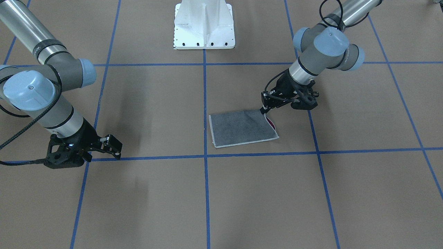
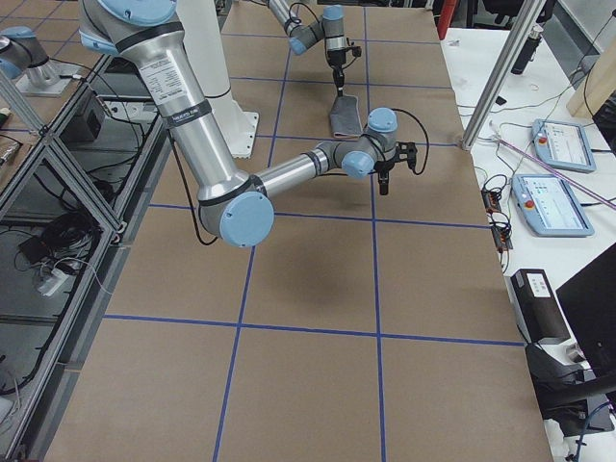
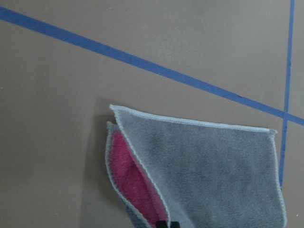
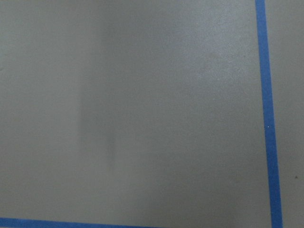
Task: Fold towel twice with both arms
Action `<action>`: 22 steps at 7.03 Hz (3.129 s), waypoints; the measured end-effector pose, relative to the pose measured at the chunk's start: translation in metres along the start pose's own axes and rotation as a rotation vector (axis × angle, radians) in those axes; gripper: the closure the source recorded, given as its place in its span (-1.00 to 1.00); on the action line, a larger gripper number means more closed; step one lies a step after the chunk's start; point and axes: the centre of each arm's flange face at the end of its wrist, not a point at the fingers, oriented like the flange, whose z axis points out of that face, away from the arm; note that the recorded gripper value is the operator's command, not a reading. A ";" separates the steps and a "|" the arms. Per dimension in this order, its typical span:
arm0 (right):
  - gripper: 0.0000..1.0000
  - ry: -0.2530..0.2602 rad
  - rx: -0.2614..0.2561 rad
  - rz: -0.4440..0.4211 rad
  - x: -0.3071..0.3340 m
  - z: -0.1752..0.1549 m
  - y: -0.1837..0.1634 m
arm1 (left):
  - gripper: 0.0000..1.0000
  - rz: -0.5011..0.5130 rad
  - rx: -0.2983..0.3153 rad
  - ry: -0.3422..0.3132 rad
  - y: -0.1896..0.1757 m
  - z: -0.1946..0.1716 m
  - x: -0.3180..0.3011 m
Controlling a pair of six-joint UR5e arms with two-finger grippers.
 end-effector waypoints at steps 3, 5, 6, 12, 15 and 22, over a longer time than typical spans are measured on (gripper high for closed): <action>-0.98 0.009 -0.004 0.007 0.008 0.002 0.002 | 1.00 -0.011 -0.014 -0.035 -0.002 0.018 0.077; -0.98 0.016 -0.005 -0.010 0.017 0.002 0.000 | 1.00 0.002 -0.025 -0.033 0.003 0.038 0.110; -0.98 0.016 -0.004 -0.018 0.019 0.001 0.000 | 1.00 0.011 -0.018 -0.032 0.010 0.047 0.125; -0.98 0.020 -0.005 -0.022 0.022 0.002 0.000 | -1.00 0.019 0.006 -0.045 0.017 0.082 0.165; -0.98 0.024 -0.009 -0.018 0.028 0.003 0.002 | -1.00 0.026 0.028 -0.039 0.024 0.078 0.172; -0.98 0.126 -0.083 -0.211 0.290 -0.076 -0.012 | -1.00 0.481 -0.046 -0.446 -0.001 -0.097 0.003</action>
